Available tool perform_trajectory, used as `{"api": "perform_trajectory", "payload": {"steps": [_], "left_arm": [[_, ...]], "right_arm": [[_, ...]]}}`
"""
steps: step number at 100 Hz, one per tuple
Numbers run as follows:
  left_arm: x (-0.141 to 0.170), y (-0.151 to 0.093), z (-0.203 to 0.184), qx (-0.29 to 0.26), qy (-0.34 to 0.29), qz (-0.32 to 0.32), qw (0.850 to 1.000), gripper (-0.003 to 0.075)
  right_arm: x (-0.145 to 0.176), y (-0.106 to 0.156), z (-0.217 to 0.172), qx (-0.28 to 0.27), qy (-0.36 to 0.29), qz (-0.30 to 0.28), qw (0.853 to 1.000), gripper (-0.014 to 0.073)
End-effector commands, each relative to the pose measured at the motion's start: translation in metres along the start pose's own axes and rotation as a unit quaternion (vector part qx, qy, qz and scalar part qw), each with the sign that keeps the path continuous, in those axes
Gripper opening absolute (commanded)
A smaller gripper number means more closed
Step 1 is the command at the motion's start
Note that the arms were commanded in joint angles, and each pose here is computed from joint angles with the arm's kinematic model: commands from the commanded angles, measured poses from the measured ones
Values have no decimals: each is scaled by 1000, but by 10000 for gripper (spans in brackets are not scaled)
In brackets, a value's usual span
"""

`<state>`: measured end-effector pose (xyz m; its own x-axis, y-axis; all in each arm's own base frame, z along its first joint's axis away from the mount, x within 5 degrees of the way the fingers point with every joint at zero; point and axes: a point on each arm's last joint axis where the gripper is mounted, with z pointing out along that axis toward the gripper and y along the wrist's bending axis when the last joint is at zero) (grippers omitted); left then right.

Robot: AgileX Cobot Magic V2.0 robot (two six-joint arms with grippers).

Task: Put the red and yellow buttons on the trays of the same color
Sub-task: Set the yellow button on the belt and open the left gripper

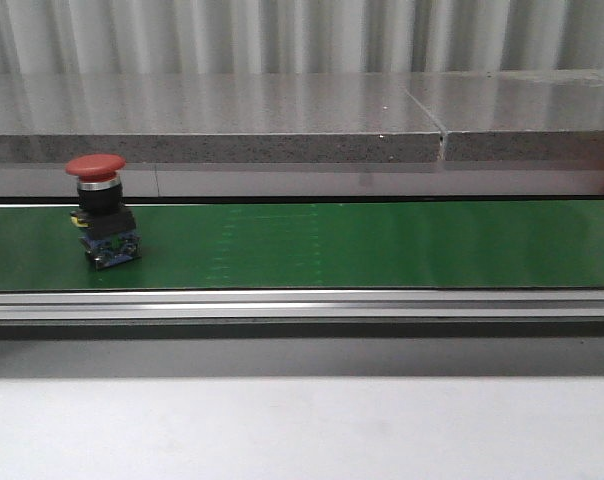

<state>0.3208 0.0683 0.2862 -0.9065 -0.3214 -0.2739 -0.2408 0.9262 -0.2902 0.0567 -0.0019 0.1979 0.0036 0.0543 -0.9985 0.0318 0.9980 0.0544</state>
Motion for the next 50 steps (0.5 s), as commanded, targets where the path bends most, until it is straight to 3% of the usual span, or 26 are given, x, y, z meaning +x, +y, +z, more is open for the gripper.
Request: {"api": "perform_trajectory", "payload": {"steps": [1,12,19,29,41,50], "left_arm": [[-2,-11,-34,-3,-70,27,997,501],[1,-12,-50,-24,-104,58,993,489],[3,-16,-61,-29,-126,84,988,440],[10,-26,-75,-27,-163,107,980,287],[24,-45,-81,-19,-188,161,969,3],[38,-61,-78,-6,-197,191,962,-21]], "right_arm": [[-14,1,-2,-3,-54,-3,999,-105],[-14,1,-2,-3,-54,-3,999,-105],[-14,1,-2,-3,-54,-3,999,-105],[-14,1,-2,-3,-54,-3,999,-105],[-14,1,-2,-3,-54,-3,999,-105],[-14,1,-2,-3,-54,-3,999,-105]]}}
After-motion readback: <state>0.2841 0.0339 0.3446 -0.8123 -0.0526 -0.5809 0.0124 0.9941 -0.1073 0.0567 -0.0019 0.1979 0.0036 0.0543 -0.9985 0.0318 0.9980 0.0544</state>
